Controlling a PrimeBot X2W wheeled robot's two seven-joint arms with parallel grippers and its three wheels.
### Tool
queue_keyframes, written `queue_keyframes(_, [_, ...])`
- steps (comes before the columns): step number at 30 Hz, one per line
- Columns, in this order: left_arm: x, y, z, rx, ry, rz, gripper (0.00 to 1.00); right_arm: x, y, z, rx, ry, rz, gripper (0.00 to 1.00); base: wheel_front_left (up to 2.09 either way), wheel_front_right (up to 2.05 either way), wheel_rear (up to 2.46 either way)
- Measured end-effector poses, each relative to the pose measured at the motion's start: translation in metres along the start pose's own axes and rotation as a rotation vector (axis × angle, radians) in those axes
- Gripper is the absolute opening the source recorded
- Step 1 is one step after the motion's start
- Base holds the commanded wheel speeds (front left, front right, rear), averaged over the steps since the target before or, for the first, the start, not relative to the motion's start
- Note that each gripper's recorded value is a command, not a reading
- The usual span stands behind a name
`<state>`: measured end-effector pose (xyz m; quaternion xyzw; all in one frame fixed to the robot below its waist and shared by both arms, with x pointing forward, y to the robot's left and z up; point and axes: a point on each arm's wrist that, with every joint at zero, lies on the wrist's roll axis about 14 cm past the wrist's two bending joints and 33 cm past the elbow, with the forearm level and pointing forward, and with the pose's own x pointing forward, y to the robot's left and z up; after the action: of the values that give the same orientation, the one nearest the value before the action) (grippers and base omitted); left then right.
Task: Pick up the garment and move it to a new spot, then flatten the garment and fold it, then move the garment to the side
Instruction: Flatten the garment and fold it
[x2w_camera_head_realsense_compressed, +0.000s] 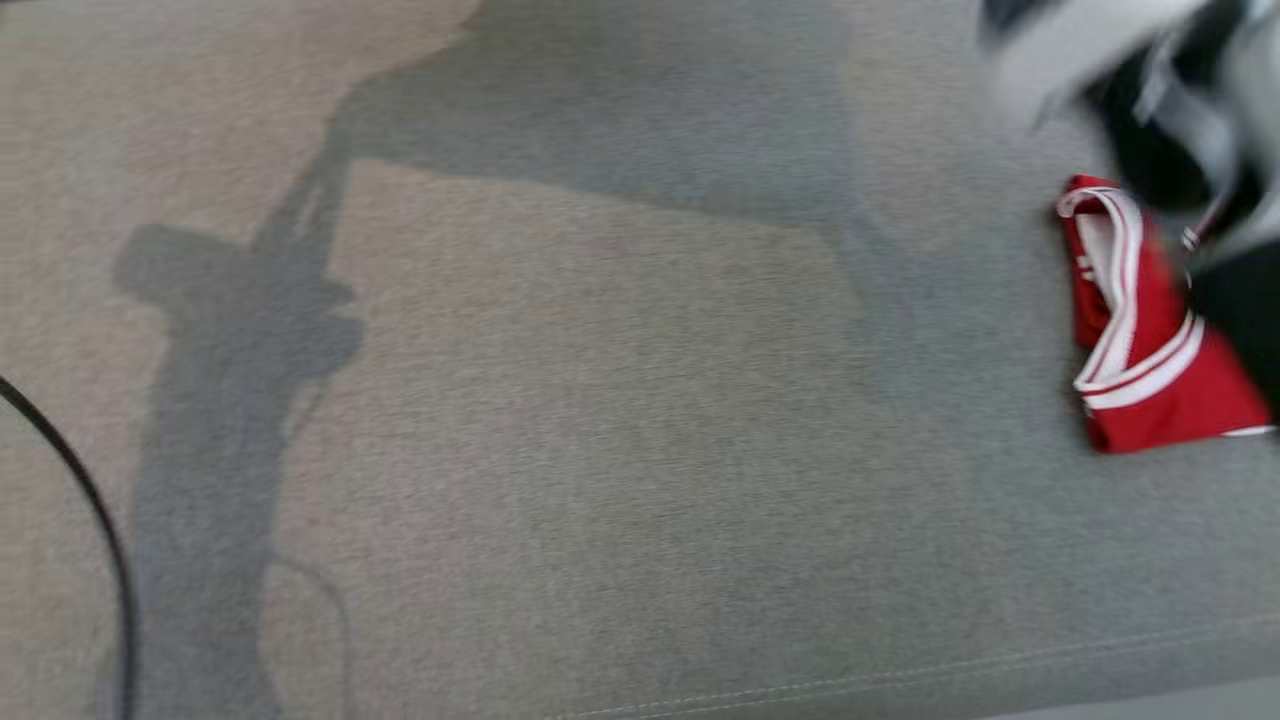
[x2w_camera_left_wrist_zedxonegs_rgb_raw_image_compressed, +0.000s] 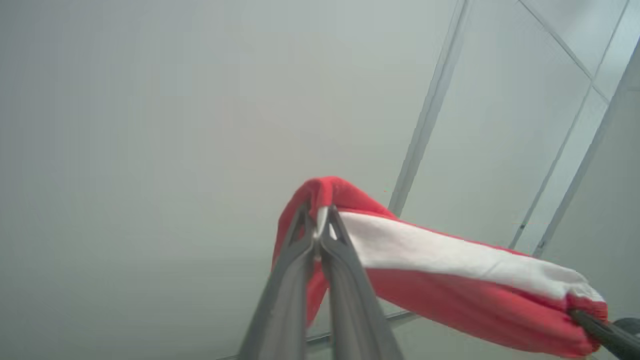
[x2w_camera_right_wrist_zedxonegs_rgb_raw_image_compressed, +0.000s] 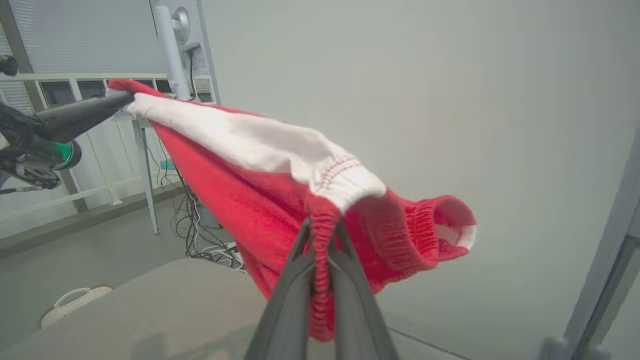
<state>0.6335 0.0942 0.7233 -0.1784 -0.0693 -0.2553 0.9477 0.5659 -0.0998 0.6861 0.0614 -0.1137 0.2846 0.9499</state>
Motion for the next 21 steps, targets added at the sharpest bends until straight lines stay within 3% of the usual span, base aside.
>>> queue_keyframes(2, [-0.025, 0.018, -0.052, -0.052, 0.06, 0.045, 0.0, -0.021, 0.013, -0.063, 0.082, 0.128, 0.021, 0.0, 0.0, 0.0, 0.0])
queue_keyframes(5, [-0.093, 0.041, -0.167, -0.206, 0.247, 0.172, 0.0, -0.07, 0.024, -0.153, 0.181, 0.33, 0.006, 0.0, 0.0, 0.0, 0.0])
queue_keyframes(7, [-0.15, 0.045, -0.233, -0.276, 0.381, 0.269, 0.0, -0.099, 0.035, -0.193, 0.276, 0.419, -0.013, 0.0, 0.0, 0.0, 0.0])
queue_keyframes(9, [-0.192, 0.042, -0.266, -0.331, 0.431, 0.336, 0.0, -0.121, 0.045, -0.221, 0.331, 0.487, -0.026, 0.0, 0.0, 0.0, 0.0])
queue_keyframes(13, [-0.225, 0.038, -0.274, -0.336, 0.427, 0.39, 0.0, -0.139, 0.058, -0.233, 0.393, 0.499, -0.031, 0.0, 0.0, 0.0, 0.0])
queue_keyframes(21, [-0.269, 0.024, -0.259, -0.258, 0.422, 0.461, 0.0, -0.171, 0.072, -0.231, 0.377, 0.524, -0.002, 0.0, 0.0, 0.0, 0.0])
